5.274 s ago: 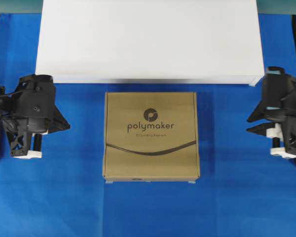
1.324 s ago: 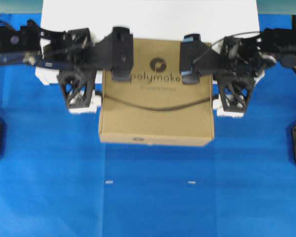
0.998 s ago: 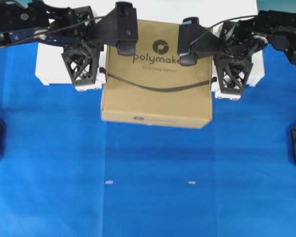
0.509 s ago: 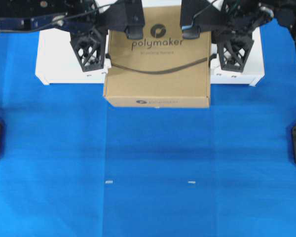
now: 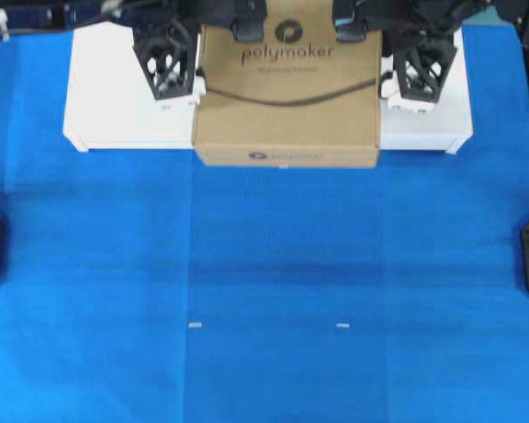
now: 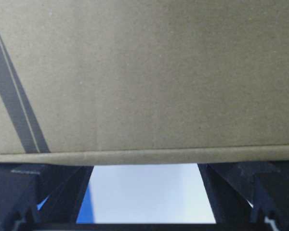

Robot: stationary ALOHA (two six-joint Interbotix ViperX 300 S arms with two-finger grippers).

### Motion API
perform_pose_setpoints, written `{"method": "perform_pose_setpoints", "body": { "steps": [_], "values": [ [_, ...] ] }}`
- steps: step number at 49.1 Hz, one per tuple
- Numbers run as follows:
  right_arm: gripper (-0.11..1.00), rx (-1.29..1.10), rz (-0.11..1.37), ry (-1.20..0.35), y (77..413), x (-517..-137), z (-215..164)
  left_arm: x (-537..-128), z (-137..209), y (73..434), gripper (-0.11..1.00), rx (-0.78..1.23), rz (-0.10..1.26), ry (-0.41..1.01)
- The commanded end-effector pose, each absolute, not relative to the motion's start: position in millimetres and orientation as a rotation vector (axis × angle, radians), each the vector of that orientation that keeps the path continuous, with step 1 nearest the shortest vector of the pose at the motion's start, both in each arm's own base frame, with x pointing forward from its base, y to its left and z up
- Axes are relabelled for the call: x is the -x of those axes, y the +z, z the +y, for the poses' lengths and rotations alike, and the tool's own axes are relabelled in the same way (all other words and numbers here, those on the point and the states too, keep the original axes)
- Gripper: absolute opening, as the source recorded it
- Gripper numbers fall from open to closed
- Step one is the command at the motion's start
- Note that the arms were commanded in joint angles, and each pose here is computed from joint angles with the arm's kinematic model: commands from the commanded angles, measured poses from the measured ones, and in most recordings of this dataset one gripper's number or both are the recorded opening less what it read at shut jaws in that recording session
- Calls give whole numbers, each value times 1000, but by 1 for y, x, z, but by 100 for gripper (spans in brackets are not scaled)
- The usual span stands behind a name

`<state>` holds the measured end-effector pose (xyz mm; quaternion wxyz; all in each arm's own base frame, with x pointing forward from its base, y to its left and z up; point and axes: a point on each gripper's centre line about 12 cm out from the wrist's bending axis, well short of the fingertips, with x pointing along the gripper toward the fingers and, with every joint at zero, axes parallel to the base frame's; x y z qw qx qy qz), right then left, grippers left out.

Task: Place the cardboard box on the stand after clamping it between your arms.
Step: 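Lower the box onto the white stand with both grippers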

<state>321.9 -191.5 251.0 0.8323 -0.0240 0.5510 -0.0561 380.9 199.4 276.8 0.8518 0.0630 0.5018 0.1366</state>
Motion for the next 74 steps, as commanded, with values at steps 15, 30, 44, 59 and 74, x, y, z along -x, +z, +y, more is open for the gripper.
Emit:
{"method": "perform_pose_setpoints", "body": {
  "steps": [15,30,44,59,74],
  "values": [
    [98,73,897,-127,292,-375,-214,-408,208,354,87,-178,783,346],
    [97,80,900,-131,288,-379,-233,-406,227,353,87,-177,788,376],
    [97,79,902,-141,285,-379,-245,-405,239,342,87,-166,814,390],
    [97,64,946,-137,259,-379,-253,-403,246,318,87,-145,838,401],
    [97,62,999,-133,227,-371,-266,-396,248,277,87,-114,871,404]
  ]
}}
